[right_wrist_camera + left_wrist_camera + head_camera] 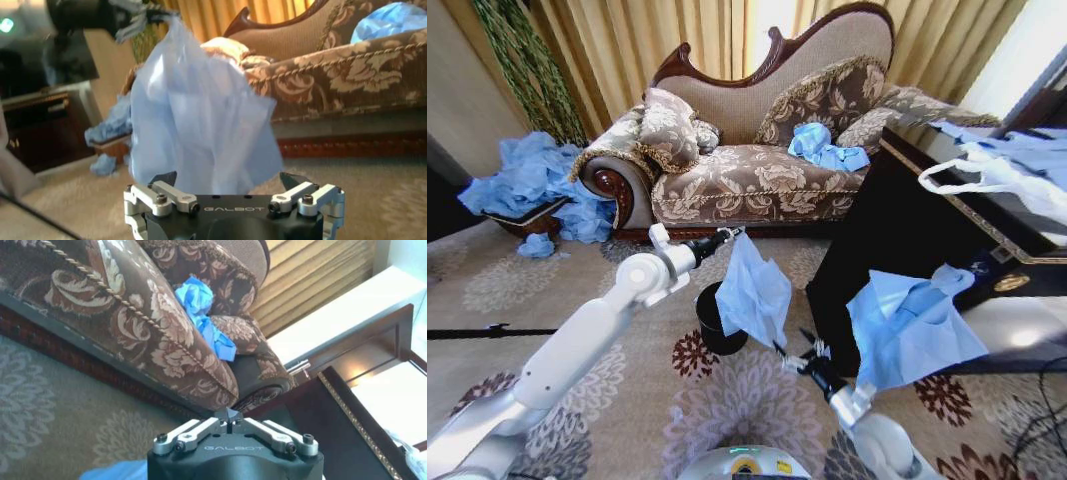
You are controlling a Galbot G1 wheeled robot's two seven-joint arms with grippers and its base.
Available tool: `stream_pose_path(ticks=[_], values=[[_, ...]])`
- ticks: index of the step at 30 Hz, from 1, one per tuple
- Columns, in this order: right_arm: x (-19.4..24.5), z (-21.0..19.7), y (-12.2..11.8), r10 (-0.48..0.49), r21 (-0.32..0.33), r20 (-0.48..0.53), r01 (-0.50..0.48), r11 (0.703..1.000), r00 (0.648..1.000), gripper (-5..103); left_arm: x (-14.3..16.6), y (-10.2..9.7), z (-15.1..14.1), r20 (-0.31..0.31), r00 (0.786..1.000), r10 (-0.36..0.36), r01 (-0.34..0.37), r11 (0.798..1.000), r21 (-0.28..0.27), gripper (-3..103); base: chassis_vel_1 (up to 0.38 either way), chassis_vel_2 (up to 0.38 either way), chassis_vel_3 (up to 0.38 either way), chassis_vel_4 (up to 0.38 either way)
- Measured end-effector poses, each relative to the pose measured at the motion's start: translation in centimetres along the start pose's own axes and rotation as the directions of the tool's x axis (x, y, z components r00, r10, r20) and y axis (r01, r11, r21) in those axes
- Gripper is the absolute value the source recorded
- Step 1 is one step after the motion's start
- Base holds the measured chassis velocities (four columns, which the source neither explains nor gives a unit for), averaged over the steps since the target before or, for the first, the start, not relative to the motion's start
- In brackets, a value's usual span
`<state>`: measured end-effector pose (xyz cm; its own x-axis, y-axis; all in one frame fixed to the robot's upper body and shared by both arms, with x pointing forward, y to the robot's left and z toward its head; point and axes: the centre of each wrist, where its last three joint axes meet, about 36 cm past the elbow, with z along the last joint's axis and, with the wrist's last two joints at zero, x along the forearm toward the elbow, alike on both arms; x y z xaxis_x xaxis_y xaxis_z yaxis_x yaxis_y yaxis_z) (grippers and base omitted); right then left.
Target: Place a garbage bag over the trash bin.
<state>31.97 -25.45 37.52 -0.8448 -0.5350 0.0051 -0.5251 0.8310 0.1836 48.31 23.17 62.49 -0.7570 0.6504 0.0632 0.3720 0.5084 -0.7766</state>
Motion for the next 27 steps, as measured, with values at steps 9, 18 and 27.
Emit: stream_pose_path(ticks=[9,18,27], values=[[-3.4,-0.3,-0.5,0.01,-0.043,-0.044,-0.012,0.999,0.999,100,1.2,-0.6,-0.3,0.01,1.0,0.008,-0.008,1.0,0.001,0,0.0,0.0,0.0,0.0],[-7.1,1.7,-0.5,0.082,-0.032,-0.055,-0.084,0.996,0.995,102,2.1,-0.8,-0.9,0.007,1.0,0.003,-0.003,1.0,0.003,0,0.0,0.0,0.0,0.0],[-7.1,-1.0,-0.4,0.076,-0.071,-0.041,-0.079,0.994,0.996,71,2.6,-0.9,-1.0,0.014,1.0,0.005,-0.005,1.0,0.008,0,0.0,0.0,0.0,0.0]])
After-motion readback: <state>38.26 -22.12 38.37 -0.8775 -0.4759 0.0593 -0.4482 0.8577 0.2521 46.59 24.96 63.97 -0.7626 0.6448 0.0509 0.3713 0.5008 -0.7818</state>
